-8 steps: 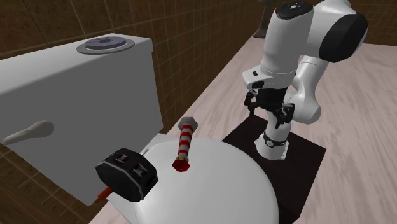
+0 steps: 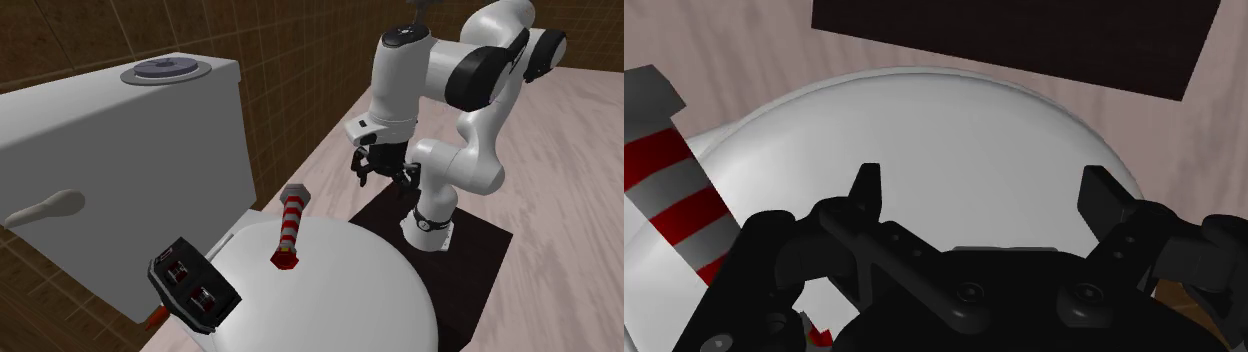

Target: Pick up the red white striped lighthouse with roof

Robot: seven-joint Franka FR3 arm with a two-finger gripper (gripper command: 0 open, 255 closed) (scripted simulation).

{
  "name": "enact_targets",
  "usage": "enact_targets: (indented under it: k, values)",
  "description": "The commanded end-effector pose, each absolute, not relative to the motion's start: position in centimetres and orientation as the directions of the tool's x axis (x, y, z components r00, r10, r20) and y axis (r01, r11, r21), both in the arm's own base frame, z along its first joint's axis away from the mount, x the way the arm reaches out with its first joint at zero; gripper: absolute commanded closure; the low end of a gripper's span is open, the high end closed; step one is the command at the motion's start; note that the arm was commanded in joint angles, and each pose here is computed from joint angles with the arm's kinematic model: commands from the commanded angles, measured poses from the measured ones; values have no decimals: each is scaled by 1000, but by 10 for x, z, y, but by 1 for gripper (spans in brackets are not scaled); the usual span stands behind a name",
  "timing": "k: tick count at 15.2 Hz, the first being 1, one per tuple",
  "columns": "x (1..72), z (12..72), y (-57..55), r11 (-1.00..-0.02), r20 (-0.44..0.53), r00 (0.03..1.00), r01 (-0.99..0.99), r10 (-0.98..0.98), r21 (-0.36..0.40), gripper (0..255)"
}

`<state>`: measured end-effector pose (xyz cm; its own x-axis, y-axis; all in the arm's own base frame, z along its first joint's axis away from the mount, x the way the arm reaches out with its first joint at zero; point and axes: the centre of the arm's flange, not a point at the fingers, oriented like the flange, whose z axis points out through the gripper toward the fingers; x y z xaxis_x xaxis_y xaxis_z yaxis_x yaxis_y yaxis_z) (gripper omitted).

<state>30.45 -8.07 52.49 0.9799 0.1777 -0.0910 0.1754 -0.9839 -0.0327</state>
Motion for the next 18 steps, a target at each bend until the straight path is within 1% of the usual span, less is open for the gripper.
enact_targets:
  k: [1, 9, 18]
  values:
    - [313, 515, -104, -972, -73, 969, 233, 235, -35, 0]
    - [357, 473, -187, -900, -5, 900, 435, 435, -40, 0]
    - [429, 428, -266, -771, 72, 771, 636, 633, -28, 0]
